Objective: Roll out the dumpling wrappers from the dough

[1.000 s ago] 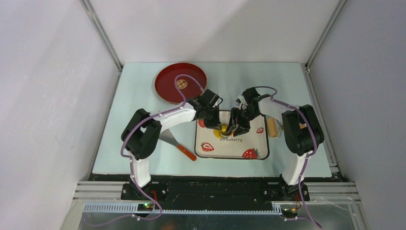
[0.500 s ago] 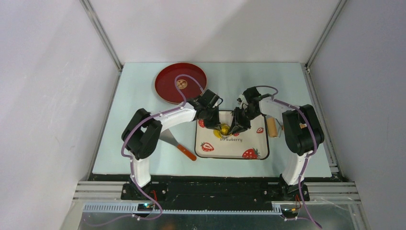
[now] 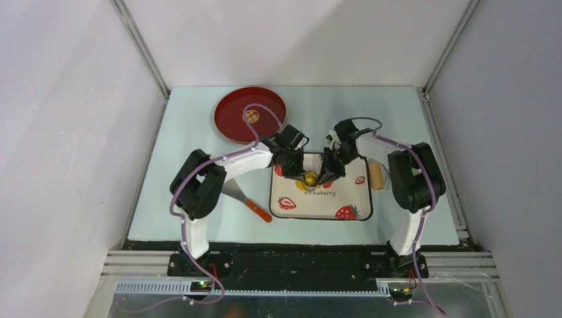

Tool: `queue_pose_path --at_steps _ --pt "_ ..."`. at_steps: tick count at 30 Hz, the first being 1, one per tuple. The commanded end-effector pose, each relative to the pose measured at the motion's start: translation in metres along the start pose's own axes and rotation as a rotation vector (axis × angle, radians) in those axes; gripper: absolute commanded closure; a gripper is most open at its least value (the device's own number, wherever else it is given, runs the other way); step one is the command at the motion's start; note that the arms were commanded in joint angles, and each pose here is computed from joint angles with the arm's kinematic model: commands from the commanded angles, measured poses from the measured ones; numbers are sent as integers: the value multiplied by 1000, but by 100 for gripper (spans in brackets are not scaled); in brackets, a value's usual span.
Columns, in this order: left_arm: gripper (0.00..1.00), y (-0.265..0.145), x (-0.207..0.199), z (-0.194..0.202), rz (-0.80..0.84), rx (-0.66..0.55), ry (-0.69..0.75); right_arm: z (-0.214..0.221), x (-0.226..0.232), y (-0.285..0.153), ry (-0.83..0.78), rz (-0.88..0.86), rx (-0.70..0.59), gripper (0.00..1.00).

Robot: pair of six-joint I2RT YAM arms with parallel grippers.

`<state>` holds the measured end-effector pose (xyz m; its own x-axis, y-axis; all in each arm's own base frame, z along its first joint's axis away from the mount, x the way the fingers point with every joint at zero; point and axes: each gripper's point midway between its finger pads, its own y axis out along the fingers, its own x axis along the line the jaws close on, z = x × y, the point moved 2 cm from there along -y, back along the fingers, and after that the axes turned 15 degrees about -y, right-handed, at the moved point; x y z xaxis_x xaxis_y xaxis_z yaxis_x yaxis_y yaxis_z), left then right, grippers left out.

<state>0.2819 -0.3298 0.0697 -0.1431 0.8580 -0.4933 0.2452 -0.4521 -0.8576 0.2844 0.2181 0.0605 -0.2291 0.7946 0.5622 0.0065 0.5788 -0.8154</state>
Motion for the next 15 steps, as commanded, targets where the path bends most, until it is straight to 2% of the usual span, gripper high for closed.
queue_pose_path --at_steps 1,15 --pt "100 -6 -9 -2 17 -15 32 -16 12 -7 -46 -16 -48 99" --pt "100 -29 -23 -11 61 -76 26 -26 32 -30 -89 -25 -106 100"
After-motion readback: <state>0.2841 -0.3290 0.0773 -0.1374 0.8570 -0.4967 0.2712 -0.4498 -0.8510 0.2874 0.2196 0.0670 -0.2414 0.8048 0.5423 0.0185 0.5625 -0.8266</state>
